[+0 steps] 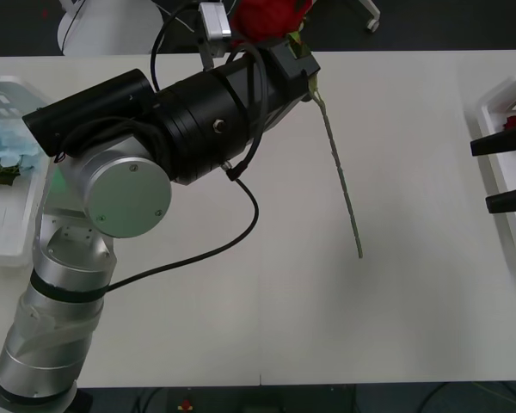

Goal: Put the red flowers into the right box and the blue flowers into the left box

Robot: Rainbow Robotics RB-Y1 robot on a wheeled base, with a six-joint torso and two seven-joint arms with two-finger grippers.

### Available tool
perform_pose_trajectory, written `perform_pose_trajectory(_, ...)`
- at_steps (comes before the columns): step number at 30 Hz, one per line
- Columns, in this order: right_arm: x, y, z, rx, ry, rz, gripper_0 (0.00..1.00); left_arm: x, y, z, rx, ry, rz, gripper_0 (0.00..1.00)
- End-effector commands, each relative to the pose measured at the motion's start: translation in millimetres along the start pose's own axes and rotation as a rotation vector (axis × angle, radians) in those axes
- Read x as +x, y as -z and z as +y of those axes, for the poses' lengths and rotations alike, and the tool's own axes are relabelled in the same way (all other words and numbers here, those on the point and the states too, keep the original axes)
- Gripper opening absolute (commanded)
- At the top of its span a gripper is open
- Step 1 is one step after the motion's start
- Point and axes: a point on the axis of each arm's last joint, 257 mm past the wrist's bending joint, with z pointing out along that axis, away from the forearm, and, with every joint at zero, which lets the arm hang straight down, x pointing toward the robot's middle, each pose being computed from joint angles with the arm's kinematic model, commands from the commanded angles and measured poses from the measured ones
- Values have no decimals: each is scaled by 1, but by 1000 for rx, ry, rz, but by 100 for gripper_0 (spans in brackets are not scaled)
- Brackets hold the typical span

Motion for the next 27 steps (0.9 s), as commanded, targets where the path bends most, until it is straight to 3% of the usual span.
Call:
perform_pose_trajectory(1,-5,17,18,-29,21,-11,100,14,-6,-44,102,-16,13,0)
perform_pose_trajectory(10,14,-8,48,-112,-171,4,100,26,-21,-47,113,9,57,0)
perform_pose_trajectory(27,8,-97,95,-183,-349,29,100,35,-35,-40,104,36,99,0)
